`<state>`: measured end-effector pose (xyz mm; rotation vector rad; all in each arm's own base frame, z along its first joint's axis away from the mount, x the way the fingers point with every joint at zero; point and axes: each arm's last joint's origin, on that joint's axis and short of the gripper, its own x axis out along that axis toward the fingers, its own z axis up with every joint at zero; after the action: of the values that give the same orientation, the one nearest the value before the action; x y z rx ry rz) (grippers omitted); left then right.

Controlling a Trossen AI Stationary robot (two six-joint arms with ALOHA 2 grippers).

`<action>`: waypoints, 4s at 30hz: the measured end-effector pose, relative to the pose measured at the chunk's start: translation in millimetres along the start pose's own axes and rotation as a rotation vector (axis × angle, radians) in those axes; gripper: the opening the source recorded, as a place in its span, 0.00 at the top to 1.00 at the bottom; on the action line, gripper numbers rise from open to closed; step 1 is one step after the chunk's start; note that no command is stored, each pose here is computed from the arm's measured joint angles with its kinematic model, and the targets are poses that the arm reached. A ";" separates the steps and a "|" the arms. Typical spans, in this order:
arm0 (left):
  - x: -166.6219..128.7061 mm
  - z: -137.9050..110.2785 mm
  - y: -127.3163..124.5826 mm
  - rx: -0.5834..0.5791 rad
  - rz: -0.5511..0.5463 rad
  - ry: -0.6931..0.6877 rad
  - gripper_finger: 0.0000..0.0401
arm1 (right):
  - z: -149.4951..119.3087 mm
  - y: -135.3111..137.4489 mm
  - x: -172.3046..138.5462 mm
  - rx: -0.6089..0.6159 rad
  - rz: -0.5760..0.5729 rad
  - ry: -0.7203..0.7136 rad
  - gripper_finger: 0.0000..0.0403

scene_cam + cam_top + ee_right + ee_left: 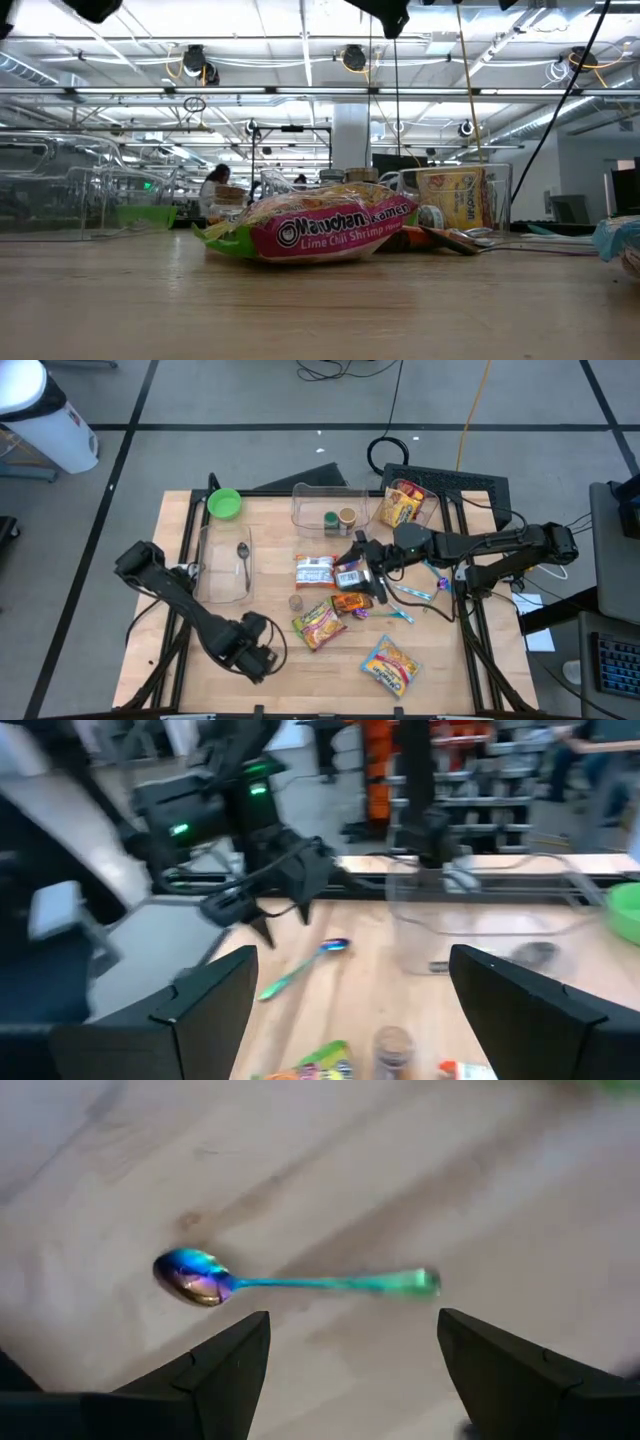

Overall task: Pick & Place Food Item
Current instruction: Put the left violet spoon into the left transparent bin

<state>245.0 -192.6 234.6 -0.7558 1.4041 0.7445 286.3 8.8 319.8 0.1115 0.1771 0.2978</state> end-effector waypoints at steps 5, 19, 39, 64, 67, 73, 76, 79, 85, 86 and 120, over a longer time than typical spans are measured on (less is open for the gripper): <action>-10.5 1.6 4.4 0.348 -0.047 0.072 0.27 | -0.2 2.6 -0.2 0.040 0.094 0.009 0.21; 12.0 3.8 18.3 1.245 0.163 -0.086 0.27 | 6.8 2.4 1.6 0.153 -0.185 -0.105 0.21; 61.7 -26.7 30.8 1.505 0.051 -0.037 0.27 | 6.6 26.3 6.2 0.226 -0.371 -0.179 0.21; 88.8 -23.4 38.5 1.480 -0.027 -0.043 0.29 | 6.2 26.2 6.2 0.244 -0.371 -0.178 0.21; 88.8 -20.5 38.3 1.470 -0.026 -0.040 0.36 | 6.1 26.2 6.2 0.244 -0.371 -0.177 0.21; 89.1 -12.8 37.3 1.441 -0.035 -0.026 0.62 | 6.0 26.2 6.2 0.244 -0.371 -0.176 0.21; 89.2 -8.3 37.0 1.424 -0.040 -0.015 0.75 | 6.0 26.2 6.2 0.244 -0.371 -0.176 0.21; 89.3 -4.1 36.6 1.401 -0.057 0.009 0.88 | 6.0 26.2 6.2 0.244 -0.371 -0.176 0.21; 89.5 3.4 36.5 1.316 -0.076 0.045 0.95 | 6.0 26.2 6.2 0.244 -0.370 -0.175 0.21; 89.5 4.6 36.5 1.295 -0.079 0.052 0.95 | 6.0 26.3 6.2 0.244 -0.368 -0.175 0.21; -205.3 120.0 54.1 0.399 -0.807 -1.292 0.98 | 50.9 37.2 -57.6 0.196 -0.162 -0.370 0.21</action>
<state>262.2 -64.9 441.6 -0.3075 0.0040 0.1621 231.3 22.6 383.6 0.3411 -0.1520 0.0942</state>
